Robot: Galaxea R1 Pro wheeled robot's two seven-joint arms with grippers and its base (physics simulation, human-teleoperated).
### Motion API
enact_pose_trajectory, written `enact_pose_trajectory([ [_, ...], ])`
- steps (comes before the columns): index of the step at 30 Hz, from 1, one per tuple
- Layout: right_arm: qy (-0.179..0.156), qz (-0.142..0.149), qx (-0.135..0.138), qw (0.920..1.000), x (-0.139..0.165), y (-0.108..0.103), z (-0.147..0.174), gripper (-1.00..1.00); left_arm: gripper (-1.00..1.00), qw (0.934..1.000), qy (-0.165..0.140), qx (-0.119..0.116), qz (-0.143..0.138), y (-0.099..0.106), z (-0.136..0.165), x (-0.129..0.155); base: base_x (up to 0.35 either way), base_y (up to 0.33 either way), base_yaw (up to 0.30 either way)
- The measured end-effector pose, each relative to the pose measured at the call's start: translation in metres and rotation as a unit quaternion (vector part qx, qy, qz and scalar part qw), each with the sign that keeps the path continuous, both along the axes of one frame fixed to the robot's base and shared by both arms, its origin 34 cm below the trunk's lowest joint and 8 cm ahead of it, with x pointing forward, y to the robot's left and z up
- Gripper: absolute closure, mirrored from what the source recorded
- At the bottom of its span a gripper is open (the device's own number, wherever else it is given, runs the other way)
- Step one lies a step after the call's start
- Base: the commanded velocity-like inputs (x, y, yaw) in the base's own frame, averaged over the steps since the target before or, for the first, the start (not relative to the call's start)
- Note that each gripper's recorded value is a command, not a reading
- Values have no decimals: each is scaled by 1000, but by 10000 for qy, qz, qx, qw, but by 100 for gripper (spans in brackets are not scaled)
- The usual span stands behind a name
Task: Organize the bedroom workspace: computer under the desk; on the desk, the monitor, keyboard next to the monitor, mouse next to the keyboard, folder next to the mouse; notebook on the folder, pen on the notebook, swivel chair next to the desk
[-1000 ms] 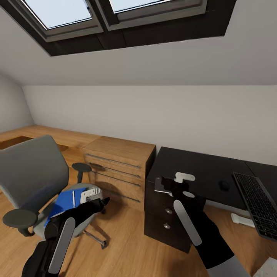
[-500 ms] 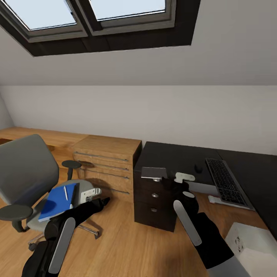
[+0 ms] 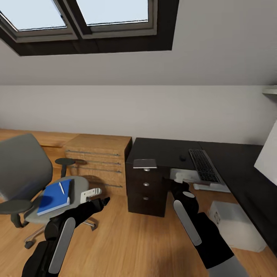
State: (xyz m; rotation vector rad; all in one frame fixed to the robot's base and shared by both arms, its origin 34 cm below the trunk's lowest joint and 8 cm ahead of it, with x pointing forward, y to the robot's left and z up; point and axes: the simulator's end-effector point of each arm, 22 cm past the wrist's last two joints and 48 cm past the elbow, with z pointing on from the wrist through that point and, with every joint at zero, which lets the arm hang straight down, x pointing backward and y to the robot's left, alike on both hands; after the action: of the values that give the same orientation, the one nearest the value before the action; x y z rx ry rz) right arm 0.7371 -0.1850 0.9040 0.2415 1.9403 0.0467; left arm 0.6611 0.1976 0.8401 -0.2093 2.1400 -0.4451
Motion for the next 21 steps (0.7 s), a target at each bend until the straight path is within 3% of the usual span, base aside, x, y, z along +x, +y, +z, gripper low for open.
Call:
enact_pose_trajectory([
  [15, 7, -19, -17, 10000, 0, -3, -1, -100, -100, 10000, -21, 5, 9, 1, 1, 1, -335, -95, -4],
  [21, -6, -30, -20, 10000, 0, -4, 1, -100, -100, 10000, -35, 3, 8, 0, 2, 0, -305, -178, -160],
])
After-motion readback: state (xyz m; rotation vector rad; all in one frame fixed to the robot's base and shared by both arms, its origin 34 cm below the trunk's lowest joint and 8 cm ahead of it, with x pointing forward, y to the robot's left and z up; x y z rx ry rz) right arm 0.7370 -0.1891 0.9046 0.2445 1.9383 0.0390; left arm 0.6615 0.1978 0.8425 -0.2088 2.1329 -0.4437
